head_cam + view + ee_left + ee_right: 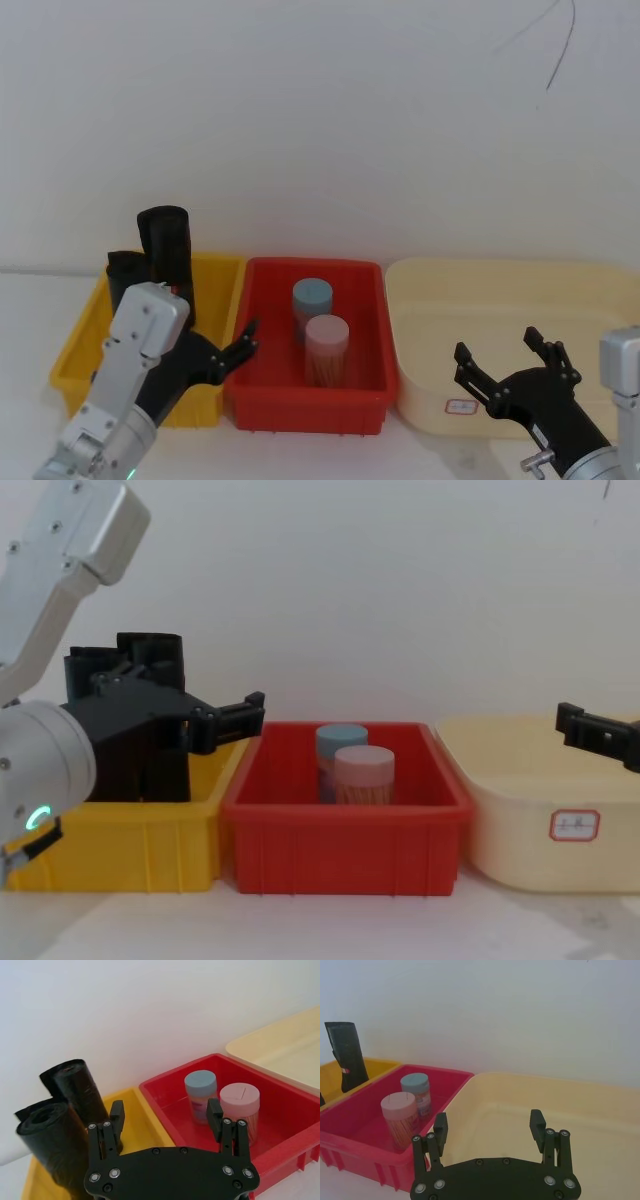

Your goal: Pick up the garbage bag with the one hand and transfer it to the other hand.

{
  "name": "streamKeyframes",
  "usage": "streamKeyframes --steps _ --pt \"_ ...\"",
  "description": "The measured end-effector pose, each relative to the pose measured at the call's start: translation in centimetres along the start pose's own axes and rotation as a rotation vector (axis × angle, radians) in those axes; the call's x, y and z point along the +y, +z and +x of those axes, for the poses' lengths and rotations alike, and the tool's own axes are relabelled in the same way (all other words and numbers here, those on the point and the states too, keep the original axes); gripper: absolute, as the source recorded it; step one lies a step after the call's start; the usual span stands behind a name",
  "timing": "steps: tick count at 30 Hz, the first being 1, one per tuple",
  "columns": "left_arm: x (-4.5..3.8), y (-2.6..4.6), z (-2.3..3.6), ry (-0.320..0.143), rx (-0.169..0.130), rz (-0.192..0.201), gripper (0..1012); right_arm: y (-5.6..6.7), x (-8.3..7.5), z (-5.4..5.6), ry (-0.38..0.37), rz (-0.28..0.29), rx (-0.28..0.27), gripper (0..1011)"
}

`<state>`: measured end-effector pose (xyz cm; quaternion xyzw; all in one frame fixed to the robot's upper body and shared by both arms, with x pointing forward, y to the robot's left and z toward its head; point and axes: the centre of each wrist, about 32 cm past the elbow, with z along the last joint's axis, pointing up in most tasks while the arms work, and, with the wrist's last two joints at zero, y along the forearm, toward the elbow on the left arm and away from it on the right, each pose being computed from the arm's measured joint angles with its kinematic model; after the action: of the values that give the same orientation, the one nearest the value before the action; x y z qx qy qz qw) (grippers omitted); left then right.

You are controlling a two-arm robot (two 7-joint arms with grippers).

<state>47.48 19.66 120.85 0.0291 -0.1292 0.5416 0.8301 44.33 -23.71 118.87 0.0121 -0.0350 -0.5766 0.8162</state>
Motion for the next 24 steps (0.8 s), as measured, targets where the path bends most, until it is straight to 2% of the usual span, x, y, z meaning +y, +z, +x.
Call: streamKeyframes --steps 7,14,24 --pt "0.98 0.22 0.23 0.035 -0.002 0.009 1001 0.0 0.0 0.0 0.000 0.000 0.000 1001" --pt "2.32 0.39 1.00 0.096 0.000 0.022 1001 0.0 0.0 0.0 0.000 0.000 0.000 1001" --pt "3.82 0.31 1.90 0.149 0.020 0.039 1001 0.0 0.0 0.0 0.000 0.000 0.000 1001"
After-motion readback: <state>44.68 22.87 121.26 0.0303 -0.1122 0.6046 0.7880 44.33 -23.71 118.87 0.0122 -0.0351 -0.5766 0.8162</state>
